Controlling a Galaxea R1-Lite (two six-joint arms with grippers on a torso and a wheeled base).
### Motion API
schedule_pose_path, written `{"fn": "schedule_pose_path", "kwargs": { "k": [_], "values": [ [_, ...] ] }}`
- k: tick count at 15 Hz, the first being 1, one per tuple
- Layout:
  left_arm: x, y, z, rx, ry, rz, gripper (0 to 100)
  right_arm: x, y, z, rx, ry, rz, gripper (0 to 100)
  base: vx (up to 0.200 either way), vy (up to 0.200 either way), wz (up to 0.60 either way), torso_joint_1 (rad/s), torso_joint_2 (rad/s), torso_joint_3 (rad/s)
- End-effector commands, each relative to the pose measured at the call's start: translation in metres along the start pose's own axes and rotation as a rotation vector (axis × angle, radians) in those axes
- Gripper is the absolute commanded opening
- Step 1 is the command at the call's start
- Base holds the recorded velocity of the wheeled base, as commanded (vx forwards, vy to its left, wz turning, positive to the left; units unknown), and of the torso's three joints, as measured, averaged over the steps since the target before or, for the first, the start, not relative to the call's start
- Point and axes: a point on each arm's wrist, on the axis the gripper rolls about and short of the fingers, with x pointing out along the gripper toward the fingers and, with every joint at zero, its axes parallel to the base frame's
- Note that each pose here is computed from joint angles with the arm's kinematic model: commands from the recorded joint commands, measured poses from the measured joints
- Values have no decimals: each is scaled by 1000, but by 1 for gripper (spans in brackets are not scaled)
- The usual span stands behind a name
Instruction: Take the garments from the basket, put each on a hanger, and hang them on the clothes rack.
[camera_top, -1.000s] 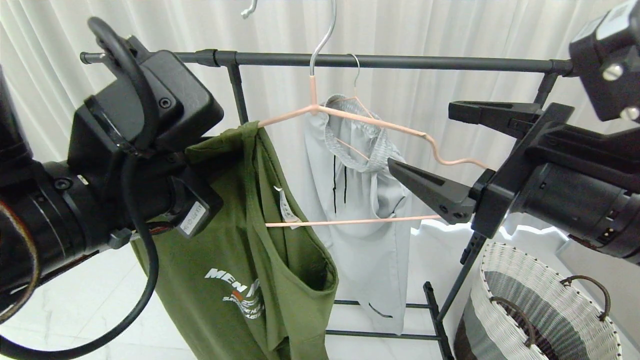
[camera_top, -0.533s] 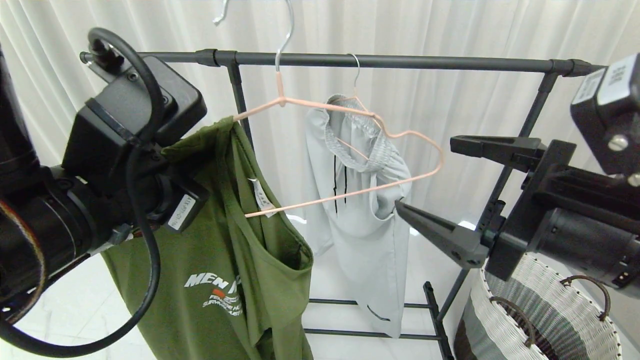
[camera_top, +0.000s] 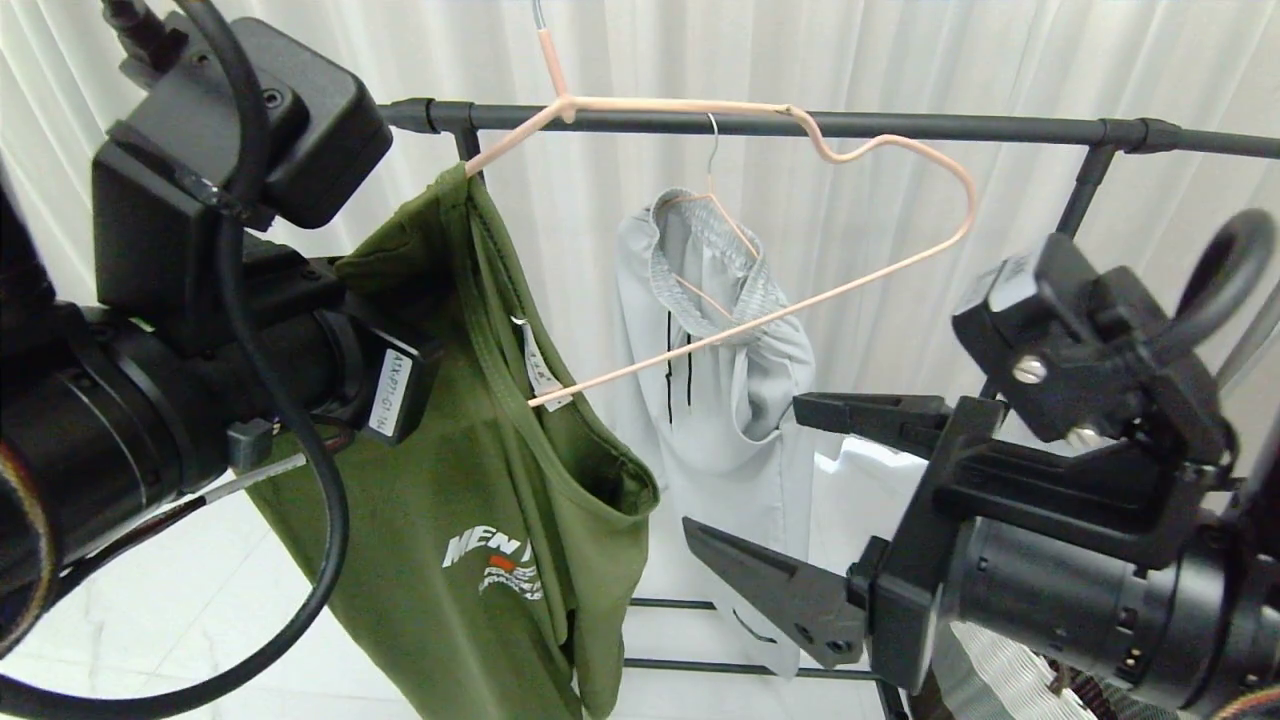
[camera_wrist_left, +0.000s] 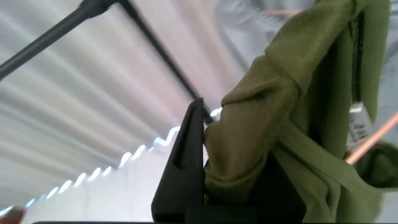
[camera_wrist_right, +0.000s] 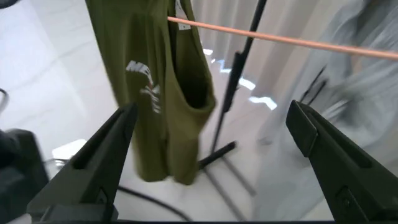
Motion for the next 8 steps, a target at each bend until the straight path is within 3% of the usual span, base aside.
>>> {"fn": "schedule_pose_path", "kwargs": {
  "k": [1, 5, 8],
  "values": [
    [-2, -3, 3, -1, -11, -14, 0, 24, 4, -10, 44, 49, -4, 100, 0, 0, 0, 0, 0, 0],
    [-4, -1, 10, -13, -38, -19, 0, 48, -4, -29, 82, 105, -72, 100, 0, 0, 0, 0, 0, 0],
    [-7, -5, 13, -12, -55, -41, 0, 68, -17, -41, 97, 99, -161, 100, 0, 0, 0, 0, 0, 0]
  ]
}}
